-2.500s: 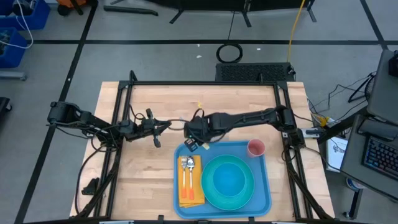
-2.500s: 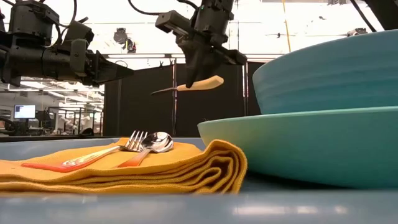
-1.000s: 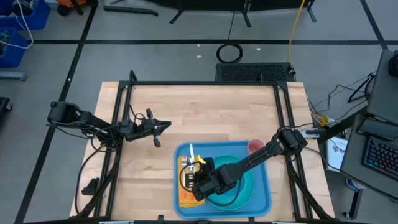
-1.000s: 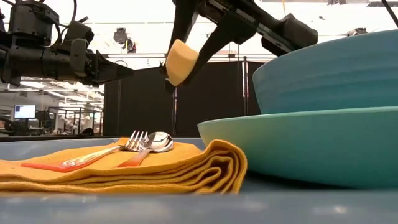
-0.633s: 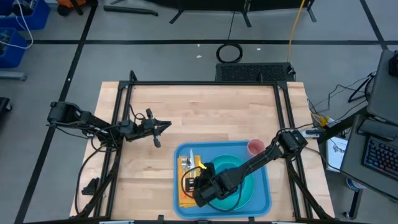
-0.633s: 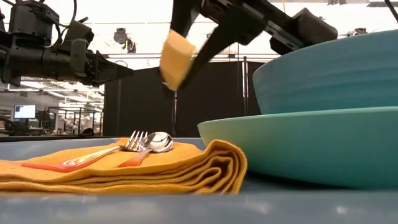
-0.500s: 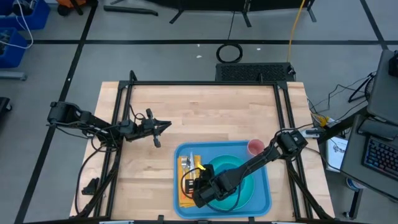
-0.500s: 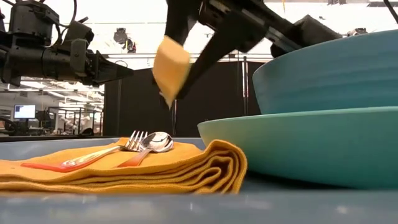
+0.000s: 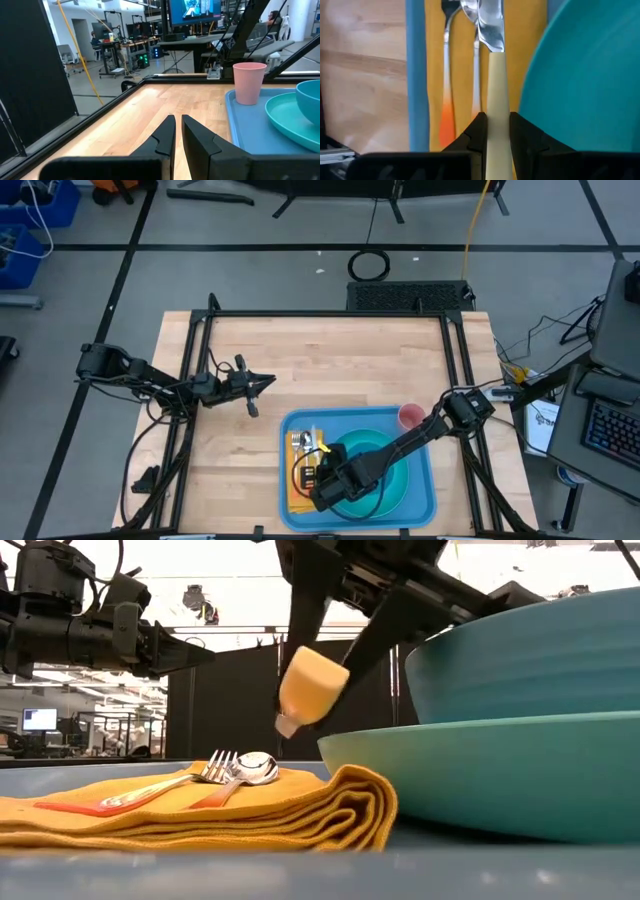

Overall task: Set up tray
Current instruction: Put the yellow table knife on the orange table napkin to the right of the orange spoon

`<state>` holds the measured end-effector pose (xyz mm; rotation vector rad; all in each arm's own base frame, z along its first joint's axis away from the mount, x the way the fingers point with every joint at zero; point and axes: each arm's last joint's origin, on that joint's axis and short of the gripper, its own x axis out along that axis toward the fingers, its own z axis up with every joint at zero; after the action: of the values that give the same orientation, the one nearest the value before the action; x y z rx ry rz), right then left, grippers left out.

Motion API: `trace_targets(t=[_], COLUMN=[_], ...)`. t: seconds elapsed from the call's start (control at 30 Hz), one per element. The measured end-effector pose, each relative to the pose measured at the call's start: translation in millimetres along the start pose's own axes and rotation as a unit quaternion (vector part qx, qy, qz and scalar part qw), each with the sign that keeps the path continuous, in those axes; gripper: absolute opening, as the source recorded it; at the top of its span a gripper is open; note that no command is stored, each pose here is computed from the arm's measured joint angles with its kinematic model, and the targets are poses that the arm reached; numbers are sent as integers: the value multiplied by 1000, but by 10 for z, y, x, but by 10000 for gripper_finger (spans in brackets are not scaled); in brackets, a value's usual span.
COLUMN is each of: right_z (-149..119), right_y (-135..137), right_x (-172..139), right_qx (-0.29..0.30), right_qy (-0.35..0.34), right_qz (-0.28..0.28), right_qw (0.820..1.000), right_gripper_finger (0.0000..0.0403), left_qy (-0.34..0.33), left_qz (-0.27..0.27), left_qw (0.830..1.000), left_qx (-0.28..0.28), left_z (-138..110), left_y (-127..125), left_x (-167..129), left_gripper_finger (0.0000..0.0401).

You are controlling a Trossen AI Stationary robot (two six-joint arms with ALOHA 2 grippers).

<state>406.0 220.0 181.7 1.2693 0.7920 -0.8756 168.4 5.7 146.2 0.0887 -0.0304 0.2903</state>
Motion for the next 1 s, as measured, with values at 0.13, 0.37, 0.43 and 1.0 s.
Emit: trace_targets(t=[0.13,0.37,0.43,1.0], right_z=[5,-28,-24,52], right_y=[16,154,142,19], right_x=[3,-12,-10,19], right_qx=[3,9,8,-3], right_qy=[1,-2,-4,20], right_qz=[6,82,76,-11], right_qw=[1000,997,997,1000], right_gripper_finger=[42,42,42,42], left_qy=[0,0,0,0], left_qz=[0,0,0,0], left_qw=[1000,1000,1000,1000], left_qx=[0,0,0,0], left_z=[0,0,0,0], left_y=[0,0,0,0], left_x=[0,0,0,0], left_gripper_finger=[37,37,37,37])
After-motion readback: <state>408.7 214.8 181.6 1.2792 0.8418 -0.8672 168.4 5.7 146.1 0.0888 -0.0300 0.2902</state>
